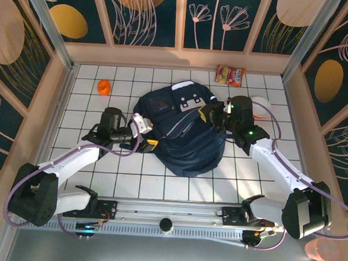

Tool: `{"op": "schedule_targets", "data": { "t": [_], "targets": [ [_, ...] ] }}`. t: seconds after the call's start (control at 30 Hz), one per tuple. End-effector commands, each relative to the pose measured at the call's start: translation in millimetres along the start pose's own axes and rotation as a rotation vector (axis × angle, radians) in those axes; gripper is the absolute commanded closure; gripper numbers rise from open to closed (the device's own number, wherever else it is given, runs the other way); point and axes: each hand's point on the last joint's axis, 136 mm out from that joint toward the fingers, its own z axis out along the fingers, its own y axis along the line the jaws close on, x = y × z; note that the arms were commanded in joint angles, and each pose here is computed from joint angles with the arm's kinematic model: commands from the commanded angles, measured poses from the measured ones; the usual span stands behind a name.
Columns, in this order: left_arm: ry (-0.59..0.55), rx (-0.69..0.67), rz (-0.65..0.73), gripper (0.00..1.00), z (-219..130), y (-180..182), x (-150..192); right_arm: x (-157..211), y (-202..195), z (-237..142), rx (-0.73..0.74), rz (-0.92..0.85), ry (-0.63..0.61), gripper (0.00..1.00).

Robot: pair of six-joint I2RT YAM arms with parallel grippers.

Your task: Pack the student bag

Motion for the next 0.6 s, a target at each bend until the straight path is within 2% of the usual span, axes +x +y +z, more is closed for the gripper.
{"op": "schedule_targets", "data": {
  "t": [0.0,0.13,0.23,0.43,0.57],
  "targets": [
    [0.115,0.055,0.177,0.26,5,-7,30,-2,37,-7,-0.101,-0.081,0.006,0.93],
    [0.102,0.112,0.144,0.33,17,-8,29,-1,37,-7,-0.1,-0.081,0.009,0.93],
    [0.114,0.12,0.131,0.33,27,-7,27,-2,36,-7,-0.1,-0.081,0.006,0.93],
    [0.032,0.167,0.084,0.37,41,-13,4,-1,34,-8,-0.097,-0.077,0.002,0.93],
    [0.041,0.193,0.037,0.5,51,-15,3,-2,34,-9,-0.102,-0.074,0.0,0.94]
  ]
}}
